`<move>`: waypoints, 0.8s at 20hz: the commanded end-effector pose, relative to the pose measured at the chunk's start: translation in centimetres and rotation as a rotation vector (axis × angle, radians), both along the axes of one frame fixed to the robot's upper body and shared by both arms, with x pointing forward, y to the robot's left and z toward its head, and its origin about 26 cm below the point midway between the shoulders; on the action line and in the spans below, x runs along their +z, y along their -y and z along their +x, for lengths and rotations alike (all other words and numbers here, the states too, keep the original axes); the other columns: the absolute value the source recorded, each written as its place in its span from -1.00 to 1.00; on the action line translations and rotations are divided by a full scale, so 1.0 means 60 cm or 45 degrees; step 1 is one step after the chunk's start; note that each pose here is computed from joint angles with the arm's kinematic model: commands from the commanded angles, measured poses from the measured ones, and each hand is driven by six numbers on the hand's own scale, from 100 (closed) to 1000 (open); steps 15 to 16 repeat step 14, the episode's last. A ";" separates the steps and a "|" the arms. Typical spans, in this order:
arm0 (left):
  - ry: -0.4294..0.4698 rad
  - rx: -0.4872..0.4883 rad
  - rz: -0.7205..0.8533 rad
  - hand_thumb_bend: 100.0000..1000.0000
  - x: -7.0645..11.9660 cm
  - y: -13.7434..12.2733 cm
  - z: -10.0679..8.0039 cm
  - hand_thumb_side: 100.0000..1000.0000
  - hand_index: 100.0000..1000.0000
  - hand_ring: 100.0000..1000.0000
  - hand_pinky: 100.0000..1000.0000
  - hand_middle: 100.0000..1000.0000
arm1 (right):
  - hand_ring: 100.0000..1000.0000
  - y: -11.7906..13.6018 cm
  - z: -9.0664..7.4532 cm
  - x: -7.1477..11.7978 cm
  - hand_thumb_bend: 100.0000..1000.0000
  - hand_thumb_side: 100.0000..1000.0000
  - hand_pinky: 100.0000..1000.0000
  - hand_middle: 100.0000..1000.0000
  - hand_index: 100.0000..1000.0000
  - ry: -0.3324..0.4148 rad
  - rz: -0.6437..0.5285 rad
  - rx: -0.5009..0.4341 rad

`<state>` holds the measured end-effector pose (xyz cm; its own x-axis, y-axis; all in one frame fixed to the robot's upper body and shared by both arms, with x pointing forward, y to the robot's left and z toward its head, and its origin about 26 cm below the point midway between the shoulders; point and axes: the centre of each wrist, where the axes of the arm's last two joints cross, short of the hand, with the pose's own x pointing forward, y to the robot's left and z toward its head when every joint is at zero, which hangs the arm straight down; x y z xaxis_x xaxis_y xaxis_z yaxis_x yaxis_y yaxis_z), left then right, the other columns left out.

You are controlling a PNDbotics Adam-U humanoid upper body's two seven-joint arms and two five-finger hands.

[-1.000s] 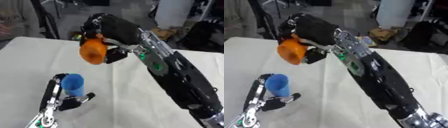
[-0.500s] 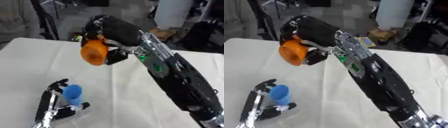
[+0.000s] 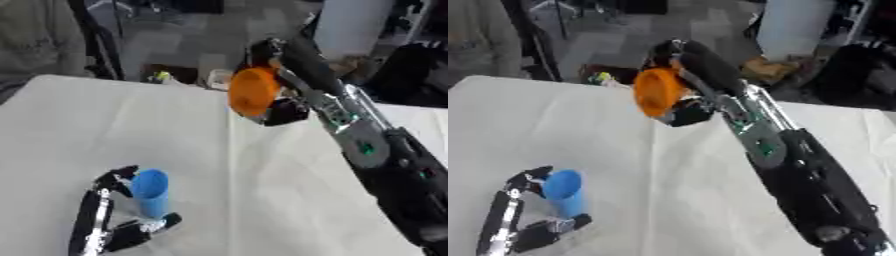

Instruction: Pour the contents of one cup into another cup.

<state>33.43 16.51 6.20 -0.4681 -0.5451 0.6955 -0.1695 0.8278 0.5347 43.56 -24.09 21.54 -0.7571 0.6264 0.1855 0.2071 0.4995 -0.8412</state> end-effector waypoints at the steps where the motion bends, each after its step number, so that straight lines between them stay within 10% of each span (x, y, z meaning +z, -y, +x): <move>1: 0.091 -0.020 -0.077 1.00 0.039 -0.003 -0.011 -0.15 0.35 -0.36 0.23 -0.12 | -0.80 0.066 0.016 -0.033 -0.80 -1.00 -0.33 -0.98 -0.59 -0.188 0.204 -0.176; 6: 0.204 -0.022 -0.260 1.00 0.101 0.001 -0.027 -0.14 0.38 -0.28 0.28 -0.04 | -0.78 0.080 0.022 -0.124 -0.80 -1.00 -0.35 -0.96 -0.58 -0.471 0.434 -0.220; 16: 0.254 -0.048 -0.372 1.00 0.158 0.003 -0.040 -0.06 0.42 -0.21 0.36 0.04 | -0.36 -0.006 -0.001 -0.128 -0.06 -0.88 -0.25 -0.64 -0.34 -0.590 0.486 0.094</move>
